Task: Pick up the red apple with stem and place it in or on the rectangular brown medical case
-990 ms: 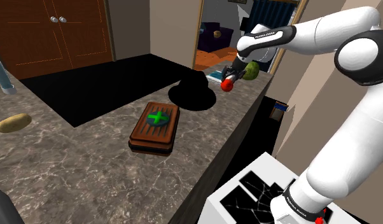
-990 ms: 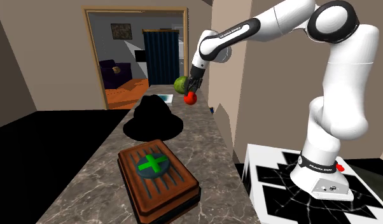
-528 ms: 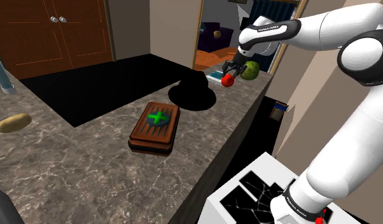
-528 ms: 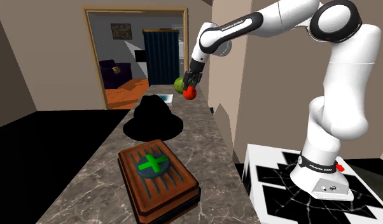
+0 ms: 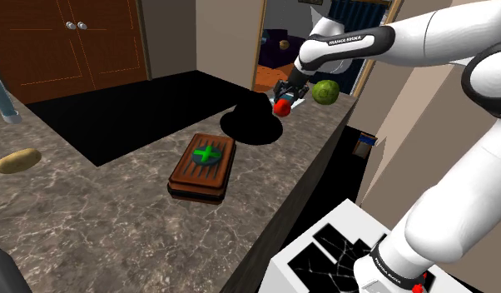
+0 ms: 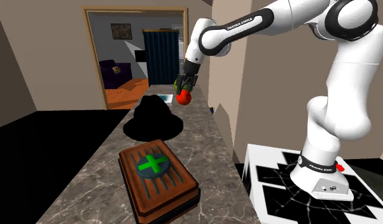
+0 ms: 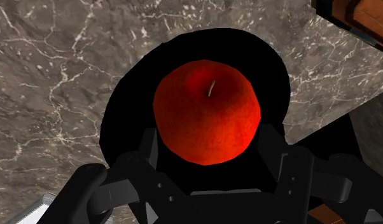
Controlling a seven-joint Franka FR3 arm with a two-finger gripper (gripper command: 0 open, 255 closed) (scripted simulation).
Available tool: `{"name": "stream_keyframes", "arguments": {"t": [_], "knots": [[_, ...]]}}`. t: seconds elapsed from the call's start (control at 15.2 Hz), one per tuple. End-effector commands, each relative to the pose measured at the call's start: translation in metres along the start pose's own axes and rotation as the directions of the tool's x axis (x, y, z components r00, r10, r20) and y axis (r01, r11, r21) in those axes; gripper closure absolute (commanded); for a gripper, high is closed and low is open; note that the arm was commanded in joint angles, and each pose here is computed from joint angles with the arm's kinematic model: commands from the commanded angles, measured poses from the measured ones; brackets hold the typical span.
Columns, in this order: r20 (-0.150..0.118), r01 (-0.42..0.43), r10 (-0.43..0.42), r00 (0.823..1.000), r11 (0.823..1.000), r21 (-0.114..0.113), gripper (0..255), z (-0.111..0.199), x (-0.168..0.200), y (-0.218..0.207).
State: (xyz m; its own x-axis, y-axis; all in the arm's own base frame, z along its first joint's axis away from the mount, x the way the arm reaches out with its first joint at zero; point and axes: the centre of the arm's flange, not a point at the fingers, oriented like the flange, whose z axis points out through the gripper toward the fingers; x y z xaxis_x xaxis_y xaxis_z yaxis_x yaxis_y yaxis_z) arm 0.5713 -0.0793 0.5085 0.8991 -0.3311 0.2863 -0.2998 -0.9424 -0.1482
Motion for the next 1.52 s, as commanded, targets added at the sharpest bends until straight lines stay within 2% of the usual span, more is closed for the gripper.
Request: {"name": "stream_keyframes", "arguments": {"t": [0.0, 1.45], "knots": [[0.000, -0.002, 0.002, 1.000, 1.000, 0.000, 255, -0.002, -0.008, -0.024], [0.000, -0.002, 0.002, 1.000, 1.000, 0.000, 255, 0.003, -0.096, -0.301]]}}
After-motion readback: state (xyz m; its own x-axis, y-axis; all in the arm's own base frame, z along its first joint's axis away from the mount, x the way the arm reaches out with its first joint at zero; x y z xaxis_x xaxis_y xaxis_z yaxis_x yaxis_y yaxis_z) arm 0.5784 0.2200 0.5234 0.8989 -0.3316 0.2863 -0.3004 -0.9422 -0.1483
